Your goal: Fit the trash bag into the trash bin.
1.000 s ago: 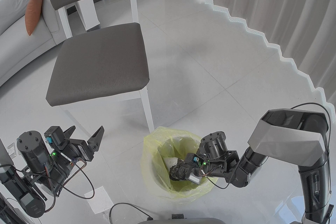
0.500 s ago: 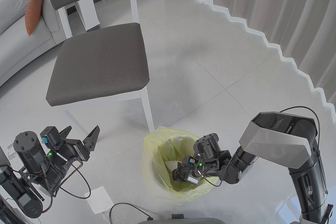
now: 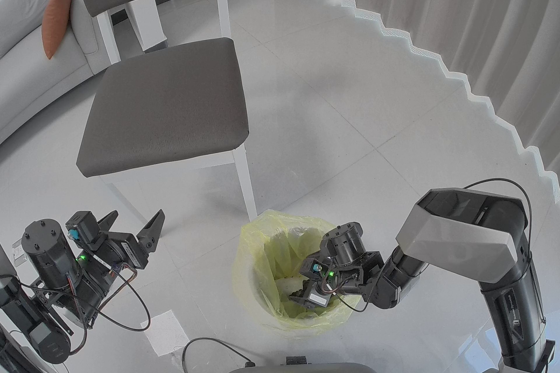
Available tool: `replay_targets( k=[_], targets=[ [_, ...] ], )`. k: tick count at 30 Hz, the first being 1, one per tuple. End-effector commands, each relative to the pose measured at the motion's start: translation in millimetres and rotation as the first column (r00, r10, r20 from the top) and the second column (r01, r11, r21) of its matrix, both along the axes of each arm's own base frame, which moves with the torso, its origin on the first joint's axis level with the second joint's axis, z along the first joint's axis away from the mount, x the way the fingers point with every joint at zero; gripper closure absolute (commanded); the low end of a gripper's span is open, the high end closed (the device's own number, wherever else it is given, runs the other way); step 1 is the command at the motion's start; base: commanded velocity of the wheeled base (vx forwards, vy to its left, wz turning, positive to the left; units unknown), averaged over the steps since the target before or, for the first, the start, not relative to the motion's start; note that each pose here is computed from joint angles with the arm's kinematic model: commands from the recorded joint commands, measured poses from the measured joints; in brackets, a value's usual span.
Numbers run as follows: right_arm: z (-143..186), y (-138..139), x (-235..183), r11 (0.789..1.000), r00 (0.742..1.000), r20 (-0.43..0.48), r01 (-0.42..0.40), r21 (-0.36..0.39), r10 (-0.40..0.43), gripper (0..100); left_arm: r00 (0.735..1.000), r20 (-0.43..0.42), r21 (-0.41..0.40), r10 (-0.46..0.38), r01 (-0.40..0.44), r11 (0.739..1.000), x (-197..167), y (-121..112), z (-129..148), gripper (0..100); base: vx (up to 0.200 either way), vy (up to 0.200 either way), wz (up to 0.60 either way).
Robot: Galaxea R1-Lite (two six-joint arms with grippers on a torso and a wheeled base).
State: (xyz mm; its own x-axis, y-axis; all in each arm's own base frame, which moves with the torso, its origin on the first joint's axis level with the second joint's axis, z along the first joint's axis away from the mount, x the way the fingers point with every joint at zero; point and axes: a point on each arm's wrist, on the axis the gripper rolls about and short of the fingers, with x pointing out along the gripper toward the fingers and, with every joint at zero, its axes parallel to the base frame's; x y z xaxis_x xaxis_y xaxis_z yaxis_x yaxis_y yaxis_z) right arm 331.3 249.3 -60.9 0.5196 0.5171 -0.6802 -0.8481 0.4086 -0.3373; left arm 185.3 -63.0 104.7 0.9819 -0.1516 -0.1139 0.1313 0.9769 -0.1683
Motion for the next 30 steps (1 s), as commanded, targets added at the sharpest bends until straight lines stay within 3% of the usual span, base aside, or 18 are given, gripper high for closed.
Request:
replay_targets(
  k=[1, 10, 11, 14, 17, 19, 20, 21, 27, 30],
  targets=[
    [5, 2, -3, 1.000, 1.000, 0.011, -0.009, 0.008, 0.009, 0, 1.000, 0.010, -0.004, -0.002, 0.002, 1.000, 1, -1, 0, 0, 0.000, 0.000, 0.00],
    [47, -9, -27, 0.997, 0.994, 0.109, -0.015, 0.081, 0.007, 0, 0.998, 0.013, 0.003, -0.058, 0.058, 0.998, 21, -26, -4, 0, 0.000, 0.000, 0.00],
    [65, -17, -38, 0.992, 0.988, 0.153, -0.007, 0.126, -0.013, 0, 0.998, 0.017, 0.012, -0.059, 0.059, 0.998, 33, -39, -8, 0, 0.000, 0.000, 0.00],
    [80, -27, -49, 0.986, 0.981, 0.183, 0.029, 0.164, -0.060, 0, 0.997, -0.010, 0.024, -0.082, 0.082, 0.996, 40, -49, -15, 0, 0.000, 0.000, 0.00],
    [106, -49, -63, 0.948, 0.955, 0.200, 0.157, 0.278, -0.217, 0, 0.979, -0.179, 0.095, -0.101, 0.119, 0.988, 42, -58, -39, 0, 0.000, 0.000, 0.00],
    [123, -65, -69, 0.916, 0.934, 0.199, 0.219, 0.335, -0.296, 0, 0.956, -0.276, 0.115, -0.097, 0.133, 0.984, 48, -64, -47, 0, 0.000, 0.000, 0.00],
    [123, -65, -69, 0.916, 0.934, 0.199, 0.219, 0.335, -0.296, 0, 0.956, -0.276, 0.115, -0.097, 0.133, 0.984, 48, -64, -47, 0, 0.000, 0.000, 0.00],
    [136, -82, -76, 0.899, 0.918, 0.205, 0.252, 0.359, -0.340, 0, 0.938, -0.337, 0.108, -0.081, 0.124, 0.986, 57, -68, -49, 0, 0.000, 0.000, 0.00],
    [161, -124, -91, 0.864, 0.873, 0.223, 0.332, 0.379, -0.433, 0, 0.865, -0.488, 0.064, -0.117, 0.169, 0.983, 85, -73, -59, 0, 0.000, 0.000, 0.00],
    [161, -137, -101, 0.859, 0.868, 0.204, 0.365, 0.358, -0.454, 0, 0.855, -0.503, 0.056, -0.128, 0.180, 0.982, 96, -76, -69, 0, 0.000, 0.000, 0.00]
  ],
)
